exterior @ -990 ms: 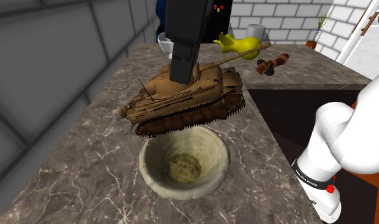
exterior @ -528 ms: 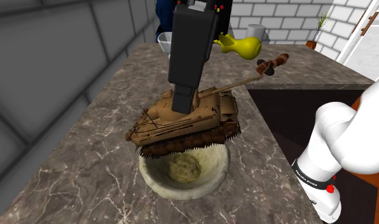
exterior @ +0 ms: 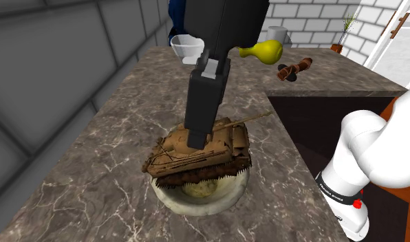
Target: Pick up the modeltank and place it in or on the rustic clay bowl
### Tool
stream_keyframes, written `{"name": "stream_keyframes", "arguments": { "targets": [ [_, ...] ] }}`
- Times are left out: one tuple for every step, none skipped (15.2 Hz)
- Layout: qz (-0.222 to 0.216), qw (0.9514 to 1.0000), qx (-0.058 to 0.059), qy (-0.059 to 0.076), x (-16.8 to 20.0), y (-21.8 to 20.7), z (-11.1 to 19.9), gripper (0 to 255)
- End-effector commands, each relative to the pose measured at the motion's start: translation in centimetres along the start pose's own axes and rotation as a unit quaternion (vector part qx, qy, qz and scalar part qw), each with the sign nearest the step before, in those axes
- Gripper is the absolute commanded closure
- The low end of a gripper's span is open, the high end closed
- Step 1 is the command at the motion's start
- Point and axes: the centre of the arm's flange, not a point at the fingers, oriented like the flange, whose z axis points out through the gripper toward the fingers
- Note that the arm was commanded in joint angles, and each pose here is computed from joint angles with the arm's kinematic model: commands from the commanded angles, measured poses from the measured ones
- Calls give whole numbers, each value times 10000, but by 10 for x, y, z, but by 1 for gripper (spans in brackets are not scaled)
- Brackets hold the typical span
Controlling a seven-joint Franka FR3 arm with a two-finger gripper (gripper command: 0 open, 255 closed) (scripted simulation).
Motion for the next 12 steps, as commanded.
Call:
{"name": "stream_keyframes", "arguments": {
  "targets": [
    [1,10000,2,7,-2,1,10,255],
    [1,10000,2,7,-3,2,16,255],
    [1,10000,2,7,-3,2,16,255],
    [1,10000,2,7,-3,2,16,255],
    [1,10000,2,7,-3,2,16,255],
    [1,10000,2,7,-3,2,16,255],
    [1,10000,2,7,-3,2,16,255],
    [1,10000,2,7,-3,2,16,255],
    [1,10000,2,7,-3,2,16,255],
    [1,10000,2,7,-3,2,16,255],
    [1,10000,2,7,-3,2,16,0],
    [1,10000,2,7,-3,2,16,0]
  ]
}}
